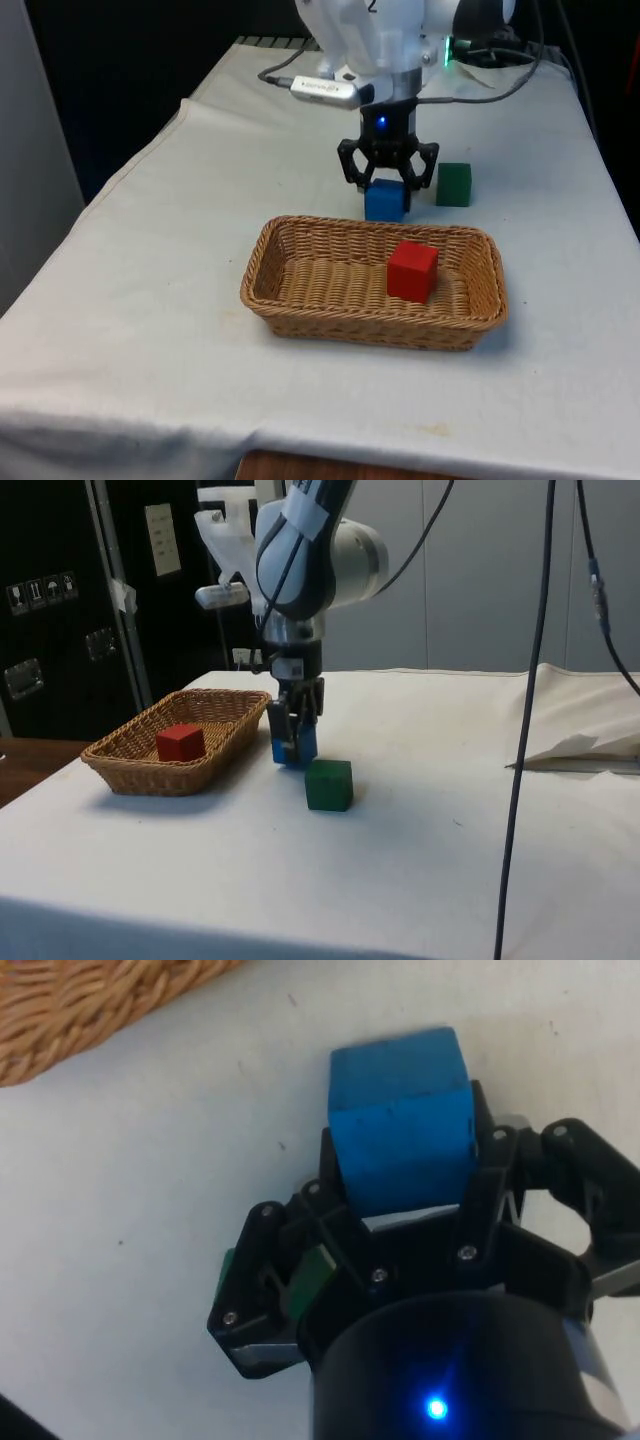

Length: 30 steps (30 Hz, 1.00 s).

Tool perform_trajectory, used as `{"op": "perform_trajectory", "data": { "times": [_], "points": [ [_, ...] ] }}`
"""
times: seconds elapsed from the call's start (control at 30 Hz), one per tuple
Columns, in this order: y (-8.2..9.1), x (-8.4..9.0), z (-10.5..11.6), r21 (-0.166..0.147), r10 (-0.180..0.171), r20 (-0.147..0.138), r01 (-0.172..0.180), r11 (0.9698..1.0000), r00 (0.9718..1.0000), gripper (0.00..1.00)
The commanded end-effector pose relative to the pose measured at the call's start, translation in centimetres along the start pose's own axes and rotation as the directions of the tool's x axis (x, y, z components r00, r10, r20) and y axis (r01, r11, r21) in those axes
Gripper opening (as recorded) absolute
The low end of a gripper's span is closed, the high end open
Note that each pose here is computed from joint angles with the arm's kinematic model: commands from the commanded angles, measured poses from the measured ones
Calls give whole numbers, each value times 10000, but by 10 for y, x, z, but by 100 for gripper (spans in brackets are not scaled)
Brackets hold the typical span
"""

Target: Pick up exactly two blocks and place them into the basket.

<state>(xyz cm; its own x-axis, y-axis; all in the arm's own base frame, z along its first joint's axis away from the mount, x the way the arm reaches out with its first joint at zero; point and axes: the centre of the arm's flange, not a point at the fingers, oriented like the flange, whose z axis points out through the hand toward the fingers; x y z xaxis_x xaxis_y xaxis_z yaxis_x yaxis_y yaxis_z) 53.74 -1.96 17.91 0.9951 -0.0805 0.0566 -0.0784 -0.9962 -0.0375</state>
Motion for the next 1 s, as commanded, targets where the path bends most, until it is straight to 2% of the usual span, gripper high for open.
{"op": "perform_trajectory", "data": {
  "times": [0.0, 0.27, 0.3, 0.47, 0.57, 0.97],
  "points": [
    [1, -2, -9, 32, 17, -40, -17, 10000, 10000, 8],
    [0, 1, -33, 267, -34, -291, 42, 9996, 9996, 7],
    [2, 1, -36, 198, -34, -256, 39, 9998, 9997, 7],
    [9, 5, -57, 290, -146, -461, 159, 9995, 9988, 7],
    [10, 7, -62, 376, -184, -565, 205, 9991, 9982, 7],
    [31, 29, -93, 500, -608, -684, 643, 9967, 9958, 7]
  ]
}}
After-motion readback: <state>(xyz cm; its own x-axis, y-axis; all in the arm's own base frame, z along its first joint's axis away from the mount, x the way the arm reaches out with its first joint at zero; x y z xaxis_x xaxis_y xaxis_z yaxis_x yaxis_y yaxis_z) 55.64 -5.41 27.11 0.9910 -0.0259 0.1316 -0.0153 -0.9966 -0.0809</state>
